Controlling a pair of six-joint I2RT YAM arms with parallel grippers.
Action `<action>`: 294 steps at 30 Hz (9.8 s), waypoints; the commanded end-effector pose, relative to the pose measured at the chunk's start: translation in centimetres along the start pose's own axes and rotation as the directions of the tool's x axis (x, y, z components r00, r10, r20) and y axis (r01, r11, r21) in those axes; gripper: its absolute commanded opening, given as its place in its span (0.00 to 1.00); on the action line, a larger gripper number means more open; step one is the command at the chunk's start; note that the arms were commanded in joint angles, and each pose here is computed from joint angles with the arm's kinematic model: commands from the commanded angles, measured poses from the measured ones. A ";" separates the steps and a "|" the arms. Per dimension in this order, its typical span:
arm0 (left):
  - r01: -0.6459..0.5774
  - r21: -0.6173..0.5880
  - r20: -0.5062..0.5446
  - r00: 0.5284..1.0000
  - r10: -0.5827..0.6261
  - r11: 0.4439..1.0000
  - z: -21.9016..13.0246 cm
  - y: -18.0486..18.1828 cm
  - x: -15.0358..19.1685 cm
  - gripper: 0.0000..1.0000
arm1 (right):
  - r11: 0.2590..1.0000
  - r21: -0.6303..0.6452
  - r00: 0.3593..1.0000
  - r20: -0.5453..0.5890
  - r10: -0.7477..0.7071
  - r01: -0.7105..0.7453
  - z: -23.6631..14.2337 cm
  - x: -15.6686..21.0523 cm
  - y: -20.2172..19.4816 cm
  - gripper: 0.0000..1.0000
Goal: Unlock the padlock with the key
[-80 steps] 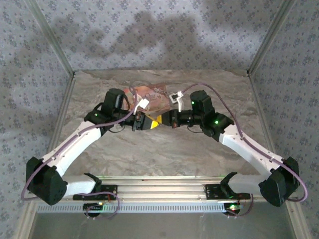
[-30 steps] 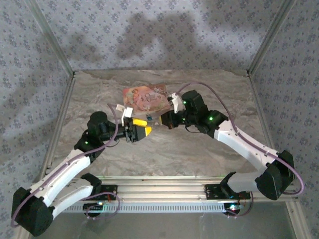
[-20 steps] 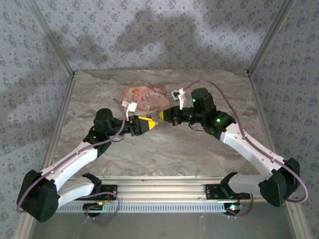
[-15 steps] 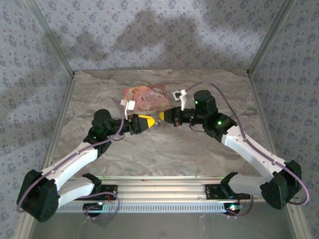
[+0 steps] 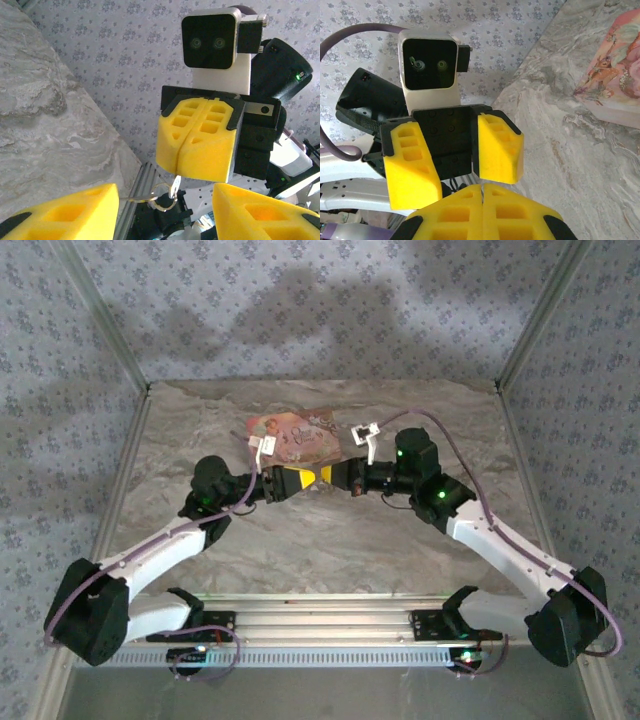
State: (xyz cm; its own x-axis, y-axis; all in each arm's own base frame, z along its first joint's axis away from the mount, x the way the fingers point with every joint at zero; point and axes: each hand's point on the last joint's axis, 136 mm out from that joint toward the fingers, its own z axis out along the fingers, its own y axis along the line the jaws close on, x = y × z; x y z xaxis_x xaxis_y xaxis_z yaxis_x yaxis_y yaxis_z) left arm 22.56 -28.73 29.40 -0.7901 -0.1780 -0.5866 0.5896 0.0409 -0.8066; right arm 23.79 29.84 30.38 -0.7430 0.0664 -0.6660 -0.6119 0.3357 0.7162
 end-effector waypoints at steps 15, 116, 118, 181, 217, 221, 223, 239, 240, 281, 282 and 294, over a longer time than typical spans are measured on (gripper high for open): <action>-0.065 0.053 -0.028 0.997 0.066 0.997 1.2 -1.5 -0.6 0.45 | 0.999 -0.049 0.999 0.047 0.000 0.002 0.3 -1.1 0.7 0.00; -0.118 0.033 -0.153 0.981 0.122 0.992 0.9 -0.7 2.0 0.38 | 0.995 -0.058 0.993 -0.076 -0.088 0.083 -0.2 -0.1 1.3 0.00; -0.118 0.034 -0.153 0.981 0.122 0.992 0.8 -0.7 2.0 0.29 | 0.995 -0.058 0.993 -0.072 -0.090 0.086 -0.2 -0.2 1.4 0.00; 0.052 -0.924 0.035 0.998 -0.053 0.379 -16.5 26.4 -6.5 0.00 | 0.655 0.755 0.928 -0.229 0.295 -0.022 8.9 -0.6 -29.4 0.50; -0.180 -0.692 -0.180 0.981 0.074 0.699 -10.6 15.1 1.2 0.00 | 0.500 0.864 0.995 -0.093 0.037 0.061 -4.4 6.8 -17.3 0.64; -0.187 -0.580 -0.183 0.978 0.097 0.793 -9.4 12.5 2.5 0.00 | 0.479 0.873 0.992 -0.124 0.029 0.095 -2.7 9.7 -17.3 0.62; -0.191 -0.544 -0.191 0.976 0.101 0.817 -9.1 11.6 3.2 0.00 | 0.489 0.866 0.990 -0.136 0.037 0.101 -1.3 10.8 -17.2 0.61; -0.004 -0.657 -0.048 0.998 -0.037 0.754 -11.9 13.6 8.3 0.00 | 0.500 0.866 0.978 -0.126 0.169 0.026 7.4 13.7 -20.0 0.51; 0.011 -0.666 -0.041 0.998 -0.051 0.745 -12.1 13.8 8.5 0.00 | 0.495 0.869 0.979 -0.118 0.169 0.019 7.6 13.6 -20.2 0.52; -0.015 -0.712 -0.130 0.985 -0.112 0.702 -12.1 15.8 9.4 0.00 | 0.485 0.874 0.985 -0.097 0.140 0.017 9.0 9.5 -22.8 0.60; -0.014 -0.713 -0.130 0.985 -0.112 0.701 -12.1 15.9 9.4 0.00 | 0.483 0.876 0.985 -0.097 0.141 0.017 9.2 9.6 -22.9 0.59; -0.015 -0.680 -0.131 0.986 -0.102 0.733 -11.5 15.0 9.2 0.00 | 0.468 0.883 0.983 -0.113 0.145 0.032 9.5 10.3 -23.2 0.46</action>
State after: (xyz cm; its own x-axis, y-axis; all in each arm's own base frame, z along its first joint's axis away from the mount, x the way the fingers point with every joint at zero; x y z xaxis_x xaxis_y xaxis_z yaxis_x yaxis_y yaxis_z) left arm 22.01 -17.64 9.34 -0.8806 -0.0659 -0.4692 0.2755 0.7344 -0.6202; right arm 32.55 31.67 4.85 -0.8564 0.0157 -0.5160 -0.0787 0.9839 0.1607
